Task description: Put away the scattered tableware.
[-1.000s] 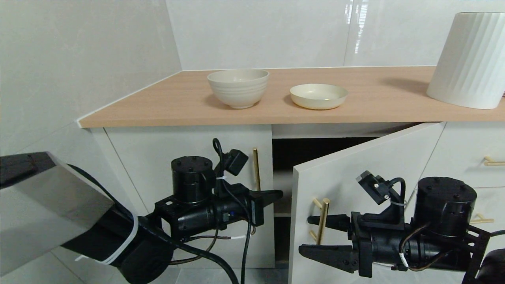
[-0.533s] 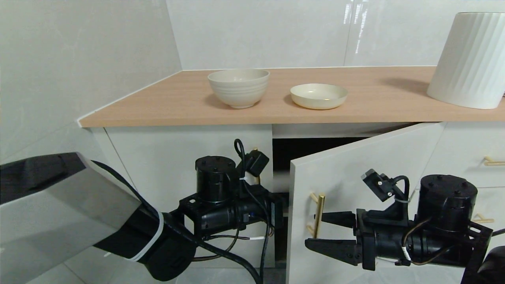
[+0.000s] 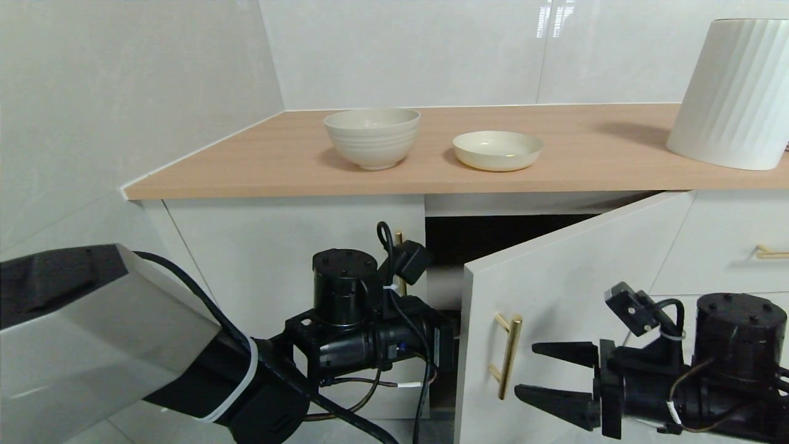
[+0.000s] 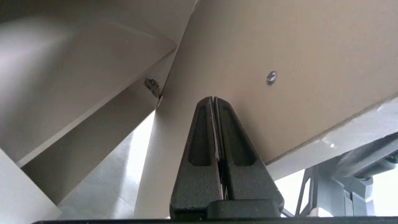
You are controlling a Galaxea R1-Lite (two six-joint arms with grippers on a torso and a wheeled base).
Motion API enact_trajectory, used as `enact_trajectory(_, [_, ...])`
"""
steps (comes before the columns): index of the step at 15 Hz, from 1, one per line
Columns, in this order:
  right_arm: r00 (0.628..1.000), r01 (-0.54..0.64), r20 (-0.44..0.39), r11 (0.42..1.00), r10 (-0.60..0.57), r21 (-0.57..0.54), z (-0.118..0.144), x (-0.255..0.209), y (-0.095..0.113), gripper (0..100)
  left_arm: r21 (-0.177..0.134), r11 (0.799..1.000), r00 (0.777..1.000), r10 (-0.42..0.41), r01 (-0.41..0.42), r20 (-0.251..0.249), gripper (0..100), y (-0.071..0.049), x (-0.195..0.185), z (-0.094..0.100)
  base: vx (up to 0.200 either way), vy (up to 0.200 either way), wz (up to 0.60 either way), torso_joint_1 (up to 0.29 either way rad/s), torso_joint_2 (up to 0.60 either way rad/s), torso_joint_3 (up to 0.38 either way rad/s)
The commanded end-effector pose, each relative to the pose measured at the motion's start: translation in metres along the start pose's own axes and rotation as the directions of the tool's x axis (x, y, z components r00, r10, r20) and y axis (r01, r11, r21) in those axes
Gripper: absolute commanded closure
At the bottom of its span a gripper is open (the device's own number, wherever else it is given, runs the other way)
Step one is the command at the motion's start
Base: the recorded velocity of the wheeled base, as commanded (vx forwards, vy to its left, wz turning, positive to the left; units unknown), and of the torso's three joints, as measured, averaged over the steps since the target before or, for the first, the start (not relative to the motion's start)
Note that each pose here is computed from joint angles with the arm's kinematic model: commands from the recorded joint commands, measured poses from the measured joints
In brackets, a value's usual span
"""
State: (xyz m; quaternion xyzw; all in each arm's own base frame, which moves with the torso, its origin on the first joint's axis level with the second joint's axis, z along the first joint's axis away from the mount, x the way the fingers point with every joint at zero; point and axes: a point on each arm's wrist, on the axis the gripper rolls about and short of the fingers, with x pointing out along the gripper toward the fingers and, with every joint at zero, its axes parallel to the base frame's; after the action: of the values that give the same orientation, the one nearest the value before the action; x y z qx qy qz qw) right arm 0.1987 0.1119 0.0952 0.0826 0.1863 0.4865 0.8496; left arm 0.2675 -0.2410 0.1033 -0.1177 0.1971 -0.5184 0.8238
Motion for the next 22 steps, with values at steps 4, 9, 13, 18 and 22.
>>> enact_trajectory(4, [0.974, 0.225, -0.003, 0.973, -0.225, -0.045, -0.024, -0.046, 0.024, 0, 0.007, 1.000, 1.000, 0.004, -0.004, 0.021, 100, -0.009, -0.015, 0.008, 0.000, 0.000, 0.00, 0.000, 0.00, 0.000])
enact_trajectory(9, [0.965, 0.263, -0.007, 0.964, -0.263, -0.033, -0.024, -0.047, 0.023, 0, 0.005, 1.000, 1.000, 0.005, -0.005, 0.020, 100, -0.009, -0.016, 0.008, 0.000, 0.000, 0.00, 0.000, 0.00, 0.000])
enact_trajectory(13, [0.964, 0.264, -0.010, 0.964, -0.265, -0.032, -0.025, -0.046, 0.022, 0, 0.003, 1.000, 1.000, -0.007, 0.007, 0.002, 100, -0.012, -0.009, 0.006, 0.000, 0.000, 0.00, 0.000, 0.00, 0.000])
enact_trajectory(18, [0.964, 0.265, -0.014, 0.964, -0.265, -0.030, -0.025, -0.046, 0.022, 0, -0.041, 0.999, 1.000, -0.012, 0.013, 0.014, 100, -0.009, 0.000, 0.012, -0.160, 0.000, 0.00, 0.001, 0.00, 0.002])
enact_trajectory(22, [0.964, 0.265, -0.013, 0.964, -0.265, -0.031, -0.025, -0.046, 0.022, 0, -0.045, 0.999, 1.000, -0.014, 0.014, 0.007, 100, -0.006, 0.011, 0.017, -0.100, 0.000, 0.00, -0.001, 0.00, 0.002])
